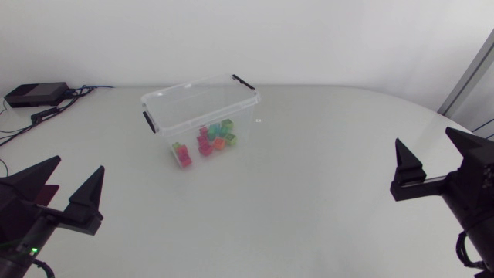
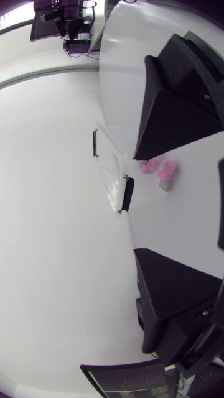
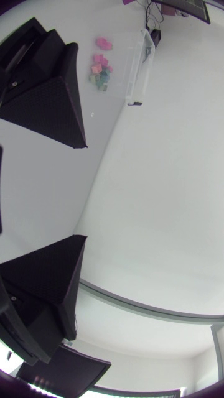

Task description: Pick up the duplo bricks and place them in the container

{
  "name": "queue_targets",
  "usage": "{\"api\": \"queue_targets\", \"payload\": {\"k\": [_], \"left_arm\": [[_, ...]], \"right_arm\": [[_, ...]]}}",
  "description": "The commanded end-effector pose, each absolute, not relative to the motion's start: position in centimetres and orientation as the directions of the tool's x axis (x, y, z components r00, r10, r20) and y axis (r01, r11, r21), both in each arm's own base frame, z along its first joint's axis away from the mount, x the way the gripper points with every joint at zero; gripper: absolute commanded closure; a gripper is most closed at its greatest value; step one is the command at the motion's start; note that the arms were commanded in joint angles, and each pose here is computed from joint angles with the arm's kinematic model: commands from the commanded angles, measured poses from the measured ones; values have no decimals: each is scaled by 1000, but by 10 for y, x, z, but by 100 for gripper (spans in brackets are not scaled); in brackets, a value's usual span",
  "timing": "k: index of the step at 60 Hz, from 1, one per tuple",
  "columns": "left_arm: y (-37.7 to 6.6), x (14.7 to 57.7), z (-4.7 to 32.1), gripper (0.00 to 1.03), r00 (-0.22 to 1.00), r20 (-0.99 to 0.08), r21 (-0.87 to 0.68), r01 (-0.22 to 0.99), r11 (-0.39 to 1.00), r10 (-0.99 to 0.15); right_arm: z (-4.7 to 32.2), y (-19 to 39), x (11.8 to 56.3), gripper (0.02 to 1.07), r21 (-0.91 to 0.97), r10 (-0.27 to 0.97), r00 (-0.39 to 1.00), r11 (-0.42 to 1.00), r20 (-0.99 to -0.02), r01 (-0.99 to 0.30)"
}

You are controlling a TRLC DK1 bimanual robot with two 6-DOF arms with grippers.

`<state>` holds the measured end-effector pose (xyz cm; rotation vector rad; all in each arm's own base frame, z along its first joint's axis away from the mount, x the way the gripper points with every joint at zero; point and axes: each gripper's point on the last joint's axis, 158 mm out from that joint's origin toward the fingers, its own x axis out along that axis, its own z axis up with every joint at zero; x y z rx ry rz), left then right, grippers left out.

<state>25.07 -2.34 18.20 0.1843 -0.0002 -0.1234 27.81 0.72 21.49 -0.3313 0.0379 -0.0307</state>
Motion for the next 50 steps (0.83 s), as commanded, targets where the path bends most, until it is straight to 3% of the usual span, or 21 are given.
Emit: {"api": "queue_targets", "payload": {"k": [1, 34, 50], "left_arm": [[-20, 252, 171, 5, 994, -28, 139, 108, 984, -105], [-3, 254, 150, 5, 998, -61, -1, 17, 1000, -17], [-3, 254, 150, 5, 998, -61, -1, 17, 1000, -17]], "right_arm": [[197, 4, 274, 6, -267, -40, 998, 963, -55, 24], [149, -2, 254, 6, -1, -10, 998, 1000, -57, 10], [149, -2, 254, 6, -1, -10, 998, 1000, -57, 10]]}}
